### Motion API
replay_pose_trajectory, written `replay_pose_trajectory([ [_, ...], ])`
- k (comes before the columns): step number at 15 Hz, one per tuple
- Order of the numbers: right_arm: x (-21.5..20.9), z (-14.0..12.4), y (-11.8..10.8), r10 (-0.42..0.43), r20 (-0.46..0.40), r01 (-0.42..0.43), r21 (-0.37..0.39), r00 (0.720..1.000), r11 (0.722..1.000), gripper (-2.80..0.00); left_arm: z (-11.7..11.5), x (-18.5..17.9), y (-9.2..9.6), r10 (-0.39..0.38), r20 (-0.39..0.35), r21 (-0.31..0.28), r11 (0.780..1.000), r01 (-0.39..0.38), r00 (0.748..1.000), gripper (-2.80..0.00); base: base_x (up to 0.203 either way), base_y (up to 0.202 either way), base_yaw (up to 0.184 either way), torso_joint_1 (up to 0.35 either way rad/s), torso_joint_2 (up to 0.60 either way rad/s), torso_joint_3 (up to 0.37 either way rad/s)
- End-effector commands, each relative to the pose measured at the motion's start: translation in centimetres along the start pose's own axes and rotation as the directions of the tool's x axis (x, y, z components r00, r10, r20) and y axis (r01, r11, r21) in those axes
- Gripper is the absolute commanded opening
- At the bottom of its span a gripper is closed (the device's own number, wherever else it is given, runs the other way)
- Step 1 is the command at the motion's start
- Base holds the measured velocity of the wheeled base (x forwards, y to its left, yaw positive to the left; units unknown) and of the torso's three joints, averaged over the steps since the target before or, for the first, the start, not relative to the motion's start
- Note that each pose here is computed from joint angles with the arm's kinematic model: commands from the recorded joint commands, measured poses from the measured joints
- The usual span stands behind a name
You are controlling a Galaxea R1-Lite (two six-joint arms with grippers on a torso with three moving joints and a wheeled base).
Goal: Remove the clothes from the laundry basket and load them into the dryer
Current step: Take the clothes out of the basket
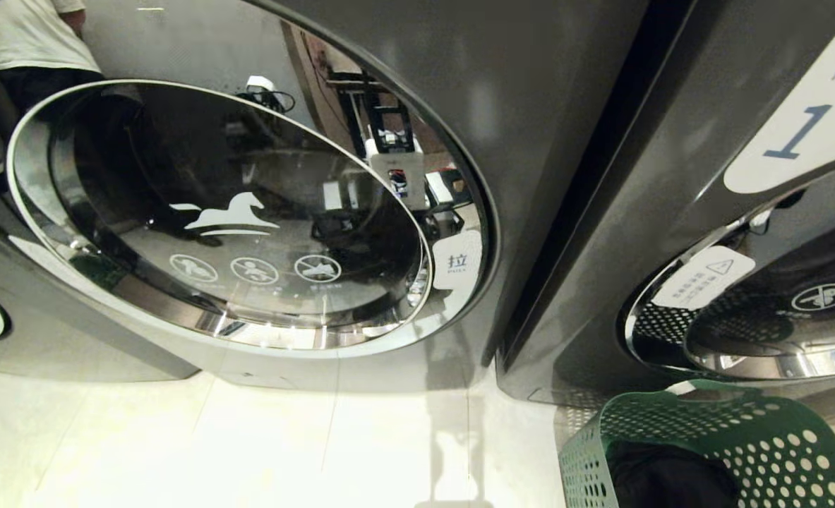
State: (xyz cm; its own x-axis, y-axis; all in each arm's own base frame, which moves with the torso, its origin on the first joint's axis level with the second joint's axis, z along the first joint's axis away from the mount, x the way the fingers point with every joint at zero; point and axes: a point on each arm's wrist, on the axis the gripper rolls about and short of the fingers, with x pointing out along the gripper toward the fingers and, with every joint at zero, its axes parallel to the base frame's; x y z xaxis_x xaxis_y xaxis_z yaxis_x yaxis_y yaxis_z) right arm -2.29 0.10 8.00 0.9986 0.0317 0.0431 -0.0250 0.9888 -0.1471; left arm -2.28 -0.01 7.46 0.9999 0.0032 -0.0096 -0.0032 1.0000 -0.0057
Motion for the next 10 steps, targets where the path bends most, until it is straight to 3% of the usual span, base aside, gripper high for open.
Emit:
replay_pose_trajectory([
  [1, 0.1, -0.5, 0.1, 0.003, -0.017, -0.003, 0.000, 1.000, 1.000, -2.80, 0.0, 0.0, 0.0, 0.000, 0.000, 0.000, 1.000, 0.000, 1.000, -2.80, -0.195, 0.000, 0.000, 0.002, 0.00, 0.002],
  [6, 0.1, -0.5, 0.1, 0.015, -0.016, -0.015, -0.018, 1.000, 1.000, -2.80, 0.0, 0.0, 0.0, 0.000, 0.000, 0.000, 1.000, 0.000, 1.000, -2.80, -0.177, 0.000, 0.001, 0.002, 0.00, 0.003],
  [8, 0.4, -0.4, 0.1, 0.015, -0.089, -0.017, -0.017, 0.996, 1.000, -2.80, 0.0, 0.0, 0.0, 0.001, -0.001, 0.001, 1.000, -0.001, 1.000, -2.80, 0.000, 0.000, 0.000, 0.000, 0.00, 0.000],
  [10, 0.1, 1.7, -0.3, -0.004, -0.107, -0.003, -0.059, 0.994, 0.998, -2.80, 0.0, 0.0, 0.0, 0.001, 0.000, 0.000, 1.000, -0.001, 1.000, -2.80, 0.000, 0.000, 0.000, 0.000, 0.00, 0.000],
])
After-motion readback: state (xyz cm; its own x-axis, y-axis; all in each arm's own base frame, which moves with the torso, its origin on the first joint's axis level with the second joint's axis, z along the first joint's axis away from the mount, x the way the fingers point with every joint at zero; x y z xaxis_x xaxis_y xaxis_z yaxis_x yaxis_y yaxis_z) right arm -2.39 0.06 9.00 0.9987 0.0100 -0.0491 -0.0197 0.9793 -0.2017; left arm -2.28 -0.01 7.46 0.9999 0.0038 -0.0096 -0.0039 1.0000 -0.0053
